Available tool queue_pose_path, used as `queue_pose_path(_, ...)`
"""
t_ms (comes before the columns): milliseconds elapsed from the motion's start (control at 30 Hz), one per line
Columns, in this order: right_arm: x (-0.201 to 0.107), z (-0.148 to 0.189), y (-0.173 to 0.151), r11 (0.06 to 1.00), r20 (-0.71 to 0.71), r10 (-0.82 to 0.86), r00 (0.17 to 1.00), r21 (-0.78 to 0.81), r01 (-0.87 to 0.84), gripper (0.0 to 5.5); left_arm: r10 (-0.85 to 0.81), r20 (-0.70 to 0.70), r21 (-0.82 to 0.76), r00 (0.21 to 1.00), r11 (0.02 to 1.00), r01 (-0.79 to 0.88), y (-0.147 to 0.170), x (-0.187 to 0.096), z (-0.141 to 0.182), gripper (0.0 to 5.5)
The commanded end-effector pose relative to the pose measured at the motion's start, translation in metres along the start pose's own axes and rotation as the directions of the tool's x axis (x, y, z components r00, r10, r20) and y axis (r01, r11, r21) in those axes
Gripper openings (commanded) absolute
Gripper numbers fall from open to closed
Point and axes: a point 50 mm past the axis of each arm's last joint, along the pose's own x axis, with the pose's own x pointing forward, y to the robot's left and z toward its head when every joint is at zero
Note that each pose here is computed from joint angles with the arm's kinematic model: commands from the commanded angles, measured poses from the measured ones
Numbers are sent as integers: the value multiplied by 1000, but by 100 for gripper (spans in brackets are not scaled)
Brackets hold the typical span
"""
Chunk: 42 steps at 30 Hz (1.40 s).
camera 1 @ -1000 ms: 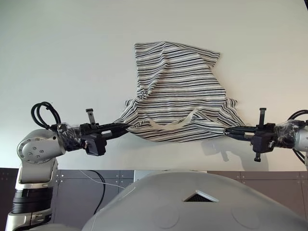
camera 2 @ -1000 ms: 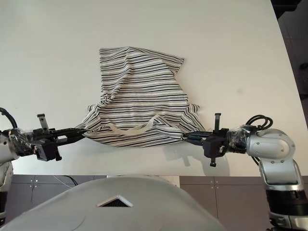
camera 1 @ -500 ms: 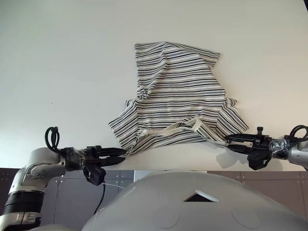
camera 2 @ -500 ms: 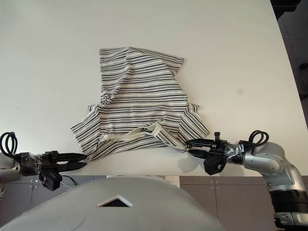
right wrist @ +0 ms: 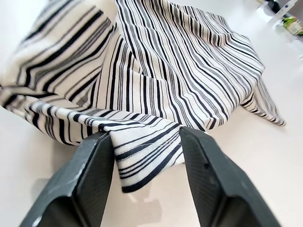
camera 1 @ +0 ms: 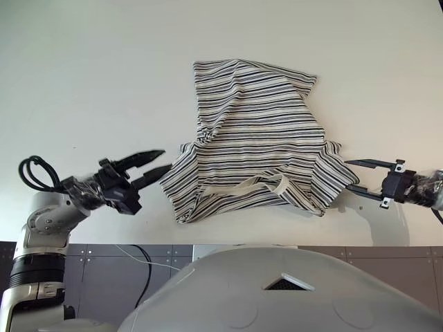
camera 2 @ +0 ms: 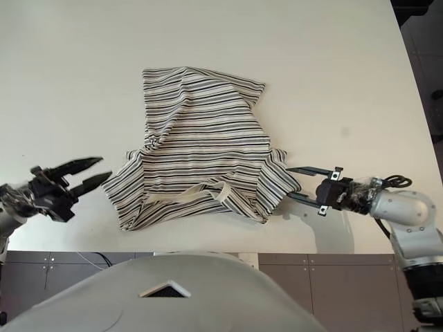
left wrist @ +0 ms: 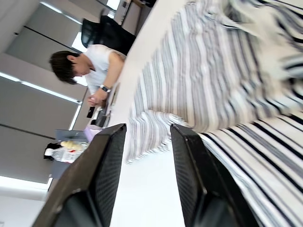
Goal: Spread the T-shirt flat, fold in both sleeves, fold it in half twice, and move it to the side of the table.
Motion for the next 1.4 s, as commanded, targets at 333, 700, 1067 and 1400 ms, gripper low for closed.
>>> queue_pose_path(333,78,33,-71,998,93,21,995,-66,-15,236,-357,-14,-275,934,900,339,-43,88,-18,171)
queue_pose_path(700,130,-31,-97,915,-294,-85,952,-402,-43,236,-524,-226,-310,821,838,450,-54,108,-84,171)
queue_pose_path(1067,120,14,-116,834,43,-194,980,-519,188,236,-238,-32,-24,971,971,237,1,122,-51,171)
queue_pose_path(1400,85,9,-41,952,17,-41,999,-303,44,236,-267,-221,-253,938,944,209,-46,51,-28,171)
